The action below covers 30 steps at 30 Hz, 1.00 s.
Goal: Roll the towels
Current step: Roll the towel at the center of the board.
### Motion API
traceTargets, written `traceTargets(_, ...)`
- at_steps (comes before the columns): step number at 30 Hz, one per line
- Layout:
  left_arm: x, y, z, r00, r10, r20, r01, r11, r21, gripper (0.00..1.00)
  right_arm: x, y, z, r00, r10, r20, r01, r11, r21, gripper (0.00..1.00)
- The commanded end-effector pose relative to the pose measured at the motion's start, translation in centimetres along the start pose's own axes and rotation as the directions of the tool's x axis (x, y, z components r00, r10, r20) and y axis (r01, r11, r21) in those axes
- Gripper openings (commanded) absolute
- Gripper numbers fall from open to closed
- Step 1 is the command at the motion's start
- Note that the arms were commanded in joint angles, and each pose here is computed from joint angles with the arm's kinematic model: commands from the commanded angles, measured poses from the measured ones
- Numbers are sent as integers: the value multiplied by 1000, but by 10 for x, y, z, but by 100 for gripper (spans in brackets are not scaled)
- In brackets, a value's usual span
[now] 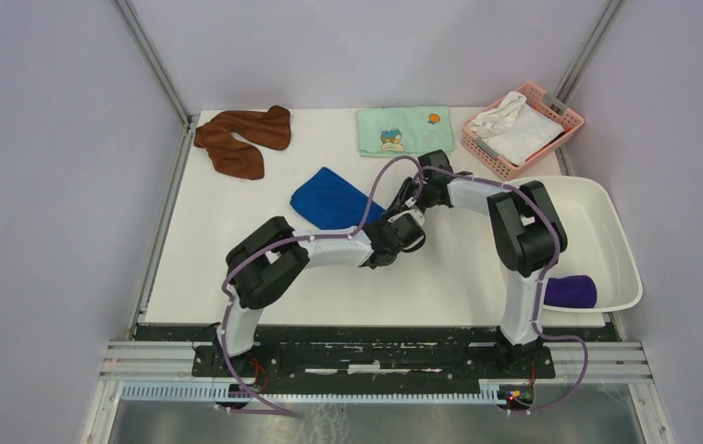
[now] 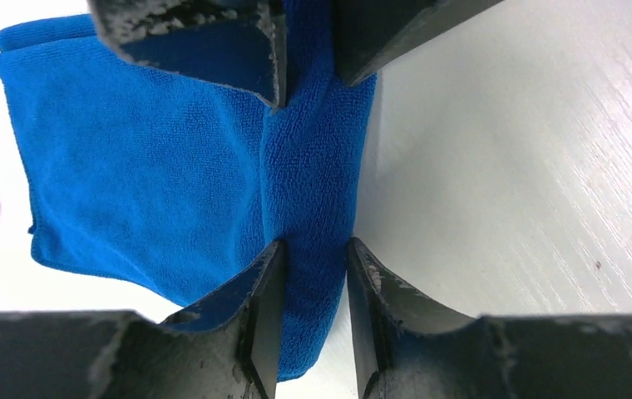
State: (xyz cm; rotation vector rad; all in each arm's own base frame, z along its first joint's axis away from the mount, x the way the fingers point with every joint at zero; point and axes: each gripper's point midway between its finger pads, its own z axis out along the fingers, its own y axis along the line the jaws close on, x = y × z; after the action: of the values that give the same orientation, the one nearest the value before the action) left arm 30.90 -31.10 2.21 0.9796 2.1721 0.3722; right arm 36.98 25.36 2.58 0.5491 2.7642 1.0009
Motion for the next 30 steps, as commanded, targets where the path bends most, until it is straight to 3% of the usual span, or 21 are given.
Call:
traceTargets(1,53,-30,20,984,-25,-178,52,988,148,38,-20,29,-32,989,-89,118,99,992,-78,40)
traceTargets(6,51,-34,18,966,-147,-213,199,949,243,27,-26,29,-63,974,-126,189,146,985,-96,50)
traceTargets(10,42,-38,8,936,-256,-241,332,869,367,21,-20,17,-73,965,-153,211,173,982,-77,55)
traceTargets(15,28,-37,-6,860,-408,-307,510,699,501,18,-9,6,-81,959,-171,228,192,979,-73,61)
traceTargets(21,17,-32,-19,784,-492,-379,616,536,577,16,-9,2,-98,939,-197,282,223,973,-65,68)
traceTargets(27,12,-22,-27,630,-591,-504,738,256,624,15,0,-1,-81,956,-168,242,201,972,-120,69)
traceTargets(30,10,-16,-29,563,-615,-552,770,149,620,15,5,1,-70,961,-162,225,196,971,-138,69)
